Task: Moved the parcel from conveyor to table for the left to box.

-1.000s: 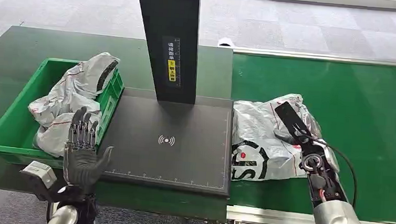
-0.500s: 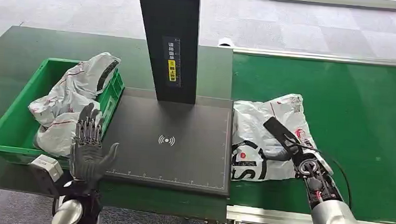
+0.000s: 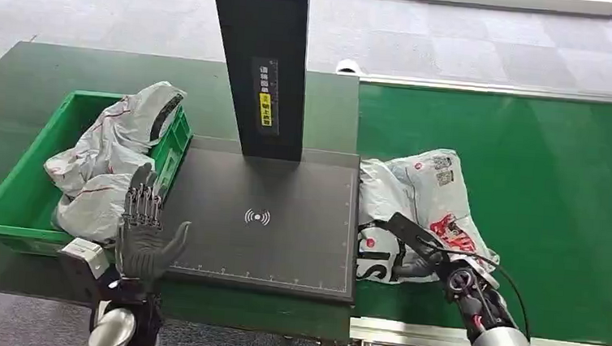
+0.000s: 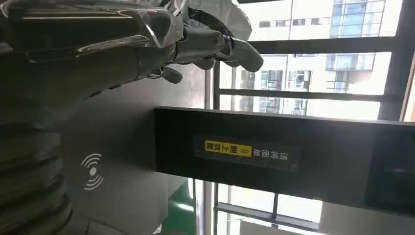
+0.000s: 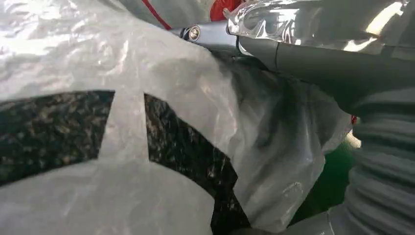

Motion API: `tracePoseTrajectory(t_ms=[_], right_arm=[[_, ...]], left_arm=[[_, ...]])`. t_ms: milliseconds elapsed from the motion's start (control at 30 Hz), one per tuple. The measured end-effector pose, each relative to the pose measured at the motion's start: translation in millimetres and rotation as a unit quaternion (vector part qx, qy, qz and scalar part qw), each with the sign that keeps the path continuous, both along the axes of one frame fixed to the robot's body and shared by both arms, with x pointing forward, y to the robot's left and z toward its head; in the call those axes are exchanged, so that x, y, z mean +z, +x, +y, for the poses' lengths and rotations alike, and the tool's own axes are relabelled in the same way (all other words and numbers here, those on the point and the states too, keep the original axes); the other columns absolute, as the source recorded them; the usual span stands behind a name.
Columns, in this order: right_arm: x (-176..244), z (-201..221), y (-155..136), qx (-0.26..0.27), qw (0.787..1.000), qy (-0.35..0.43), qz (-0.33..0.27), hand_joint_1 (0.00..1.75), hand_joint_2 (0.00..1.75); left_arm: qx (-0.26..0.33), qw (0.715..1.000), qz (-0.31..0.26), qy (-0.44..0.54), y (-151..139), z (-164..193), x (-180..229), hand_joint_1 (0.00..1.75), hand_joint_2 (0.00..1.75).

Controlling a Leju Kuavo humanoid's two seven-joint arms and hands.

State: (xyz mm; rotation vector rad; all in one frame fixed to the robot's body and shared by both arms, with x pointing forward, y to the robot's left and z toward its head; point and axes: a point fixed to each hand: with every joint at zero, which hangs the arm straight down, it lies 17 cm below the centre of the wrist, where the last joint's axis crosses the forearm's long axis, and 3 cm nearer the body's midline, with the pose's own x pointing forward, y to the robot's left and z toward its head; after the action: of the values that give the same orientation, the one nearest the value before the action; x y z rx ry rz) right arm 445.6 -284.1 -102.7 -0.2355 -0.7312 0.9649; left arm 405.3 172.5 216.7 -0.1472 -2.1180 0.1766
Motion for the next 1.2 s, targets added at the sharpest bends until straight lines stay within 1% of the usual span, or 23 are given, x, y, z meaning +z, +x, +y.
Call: tracePoseTrajectory(t_ms=[200,800,867,900,967,1033,1067,1100,1133,1167,1200], right_arm=[[3,4,4,0.007,1.0,-0.003,-0.006,1.75,1.75],[9,15,11,0.0,1.0,0.016,-0.024,1.75,1.75],[17,17,19,-0.011,0.998,0.032,-0.052,1.75,1.75],[25,20,27,-0.018,0.996,0.048,-0.077,1.75,1.75],[46,26,43,-0.038,0.987,0.088,-0.128,1.75,1.75],[71,27,60,-0.055,0.978,0.109,-0.168,1.75,1.75],[87,26,67,-0.065,0.97,0.118,-0.2,1.75,1.75],[109,23,76,-0.076,0.959,0.128,-0.242,1.75,1.75],[136,22,81,-0.087,0.942,0.142,-0.291,1.75,1.75],[163,18,81,-0.097,0.924,0.156,-0.335,1.75,1.75],[198,13,81,-0.107,0.901,0.171,-0.384,1.75,1.75]], left_arm=[[0.007,1.0,0.003,0.001,0,3,-2,0.0,1.75],[0.011,1.0,0.005,0.005,-1,7,-5,0.0,1.75],[0.02,1.0,0.007,0.002,-2,11,-6,0.0,1.75],[0.028,1.0,0.007,0.002,-5,15,-6,0.0,1.75],[0.042,0.999,0.007,0.001,-13,24,-6,0.0,1.75],[0.052,0.999,0.006,0.002,-21,33,-7,0.0,1.75],[0.056,0.998,0.003,0.004,-24,36,-6,0.0,1.75],[0.06,0.998,-0.001,0.006,-29,39,-5,0.0,1.75],[0.062,0.998,-0.005,0.008,-33,41,-3,0.0,1.75],[0.064,0.998,-0.009,0.009,-37,43,-3,0.0,1.75],[0.064,0.998,-0.012,0.009,-40,43,-2,0.0,1.75]])
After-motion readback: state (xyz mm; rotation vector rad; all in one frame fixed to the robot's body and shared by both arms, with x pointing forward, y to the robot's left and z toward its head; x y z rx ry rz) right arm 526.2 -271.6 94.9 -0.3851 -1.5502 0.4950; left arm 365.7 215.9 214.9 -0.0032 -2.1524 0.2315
